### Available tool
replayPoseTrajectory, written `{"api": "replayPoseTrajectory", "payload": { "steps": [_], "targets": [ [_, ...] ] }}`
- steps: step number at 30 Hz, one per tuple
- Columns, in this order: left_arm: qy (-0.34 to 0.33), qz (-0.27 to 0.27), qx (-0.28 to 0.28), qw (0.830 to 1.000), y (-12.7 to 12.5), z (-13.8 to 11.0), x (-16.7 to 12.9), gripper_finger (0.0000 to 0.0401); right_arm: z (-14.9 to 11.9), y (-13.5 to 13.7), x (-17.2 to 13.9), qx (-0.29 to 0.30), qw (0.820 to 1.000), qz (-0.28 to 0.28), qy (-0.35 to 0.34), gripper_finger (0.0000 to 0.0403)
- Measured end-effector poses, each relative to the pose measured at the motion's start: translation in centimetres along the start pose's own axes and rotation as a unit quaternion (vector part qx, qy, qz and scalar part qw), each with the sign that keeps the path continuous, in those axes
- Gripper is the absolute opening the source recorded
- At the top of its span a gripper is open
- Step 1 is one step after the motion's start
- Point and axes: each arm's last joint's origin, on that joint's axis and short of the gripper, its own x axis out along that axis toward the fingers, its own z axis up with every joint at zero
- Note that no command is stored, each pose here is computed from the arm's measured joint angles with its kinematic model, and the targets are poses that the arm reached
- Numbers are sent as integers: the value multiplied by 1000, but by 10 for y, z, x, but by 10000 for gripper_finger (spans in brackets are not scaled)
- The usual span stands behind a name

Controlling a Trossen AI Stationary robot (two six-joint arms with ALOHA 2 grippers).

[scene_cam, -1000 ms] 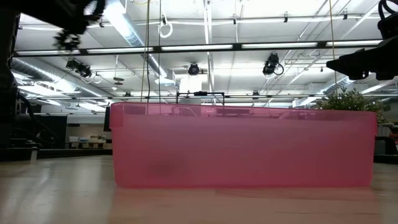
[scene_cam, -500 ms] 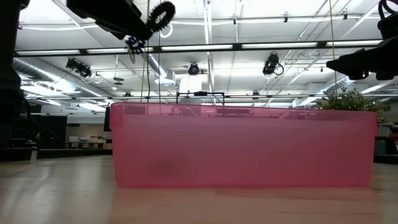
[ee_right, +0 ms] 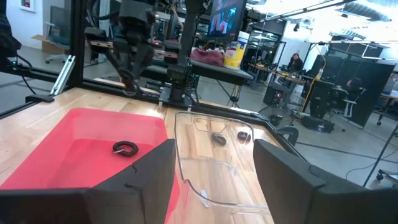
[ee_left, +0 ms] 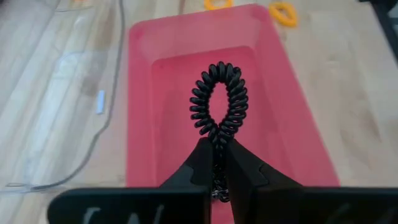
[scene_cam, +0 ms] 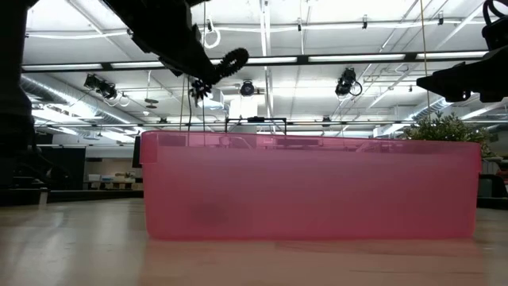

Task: Sort spring keychains
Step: Put the bottom black spring keychain into the red bin

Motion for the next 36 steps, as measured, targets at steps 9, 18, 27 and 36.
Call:
{"api": "replayPoseTrajectory", "payload": {
  "steps": [9, 18, 27, 36],
  "targets": [
    [19, 4, -20, 1000, 27, 5, 10, 22, 0, 0, 0, 0, 1000, 0, 0, 222],
    [41, 20, -21, 999, 39, 3, 13, 22, 0, 0, 0, 0, 1000, 0, 0, 222],
    [40, -1, -17, 999, 38, 4, 13, 22, 0, 0, 0, 0, 1000, 0, 0, 222],
    [35, -6, -11, 999, 38, 5, 13, 128, 0, 0, 0, 0, 1000, 0, 0, 222]
  ]
}}
